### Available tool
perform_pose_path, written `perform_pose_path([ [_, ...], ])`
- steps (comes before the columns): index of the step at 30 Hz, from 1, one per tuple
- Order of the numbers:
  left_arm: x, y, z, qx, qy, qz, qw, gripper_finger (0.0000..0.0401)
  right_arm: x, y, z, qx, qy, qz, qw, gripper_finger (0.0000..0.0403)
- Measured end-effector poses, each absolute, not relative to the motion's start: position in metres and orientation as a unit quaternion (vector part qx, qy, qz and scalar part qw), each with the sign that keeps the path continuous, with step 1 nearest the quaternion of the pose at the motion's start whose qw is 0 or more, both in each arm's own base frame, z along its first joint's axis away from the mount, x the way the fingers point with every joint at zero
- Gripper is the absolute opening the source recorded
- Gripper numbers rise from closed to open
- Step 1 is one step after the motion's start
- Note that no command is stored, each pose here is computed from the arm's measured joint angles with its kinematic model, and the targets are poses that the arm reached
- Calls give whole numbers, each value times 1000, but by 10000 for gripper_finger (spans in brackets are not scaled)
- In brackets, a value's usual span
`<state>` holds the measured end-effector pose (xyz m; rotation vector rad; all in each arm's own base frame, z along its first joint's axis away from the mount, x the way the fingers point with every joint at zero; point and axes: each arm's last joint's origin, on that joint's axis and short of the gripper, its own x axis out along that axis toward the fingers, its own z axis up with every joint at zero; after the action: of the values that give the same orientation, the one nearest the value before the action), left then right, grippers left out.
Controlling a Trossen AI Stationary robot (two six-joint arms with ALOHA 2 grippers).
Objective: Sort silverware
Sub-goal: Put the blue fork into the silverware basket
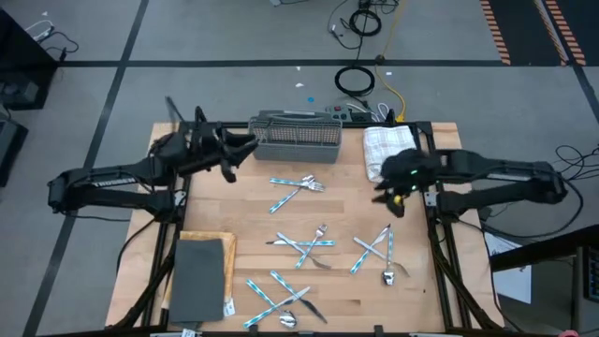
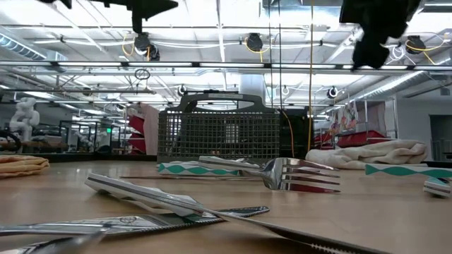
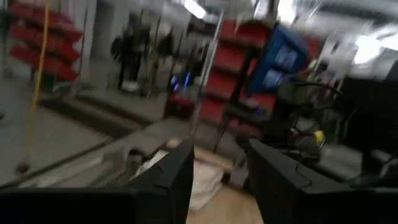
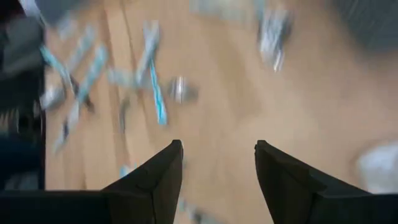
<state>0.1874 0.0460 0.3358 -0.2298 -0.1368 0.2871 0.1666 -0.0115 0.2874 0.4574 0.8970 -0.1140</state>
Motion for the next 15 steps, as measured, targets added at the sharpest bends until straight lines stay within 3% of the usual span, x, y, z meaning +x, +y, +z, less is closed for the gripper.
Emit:
perform_pose_path([
  [5, 188, 45, 345, -82, -53, 170, 981, 151, 189, 8, 259, 231, 535, -32, 812, 187],
  [15, 185, 46, 345, -55, -47, 186, 980, 151, 213, 68, 220, 219, 629, -12, 746, 187],
])
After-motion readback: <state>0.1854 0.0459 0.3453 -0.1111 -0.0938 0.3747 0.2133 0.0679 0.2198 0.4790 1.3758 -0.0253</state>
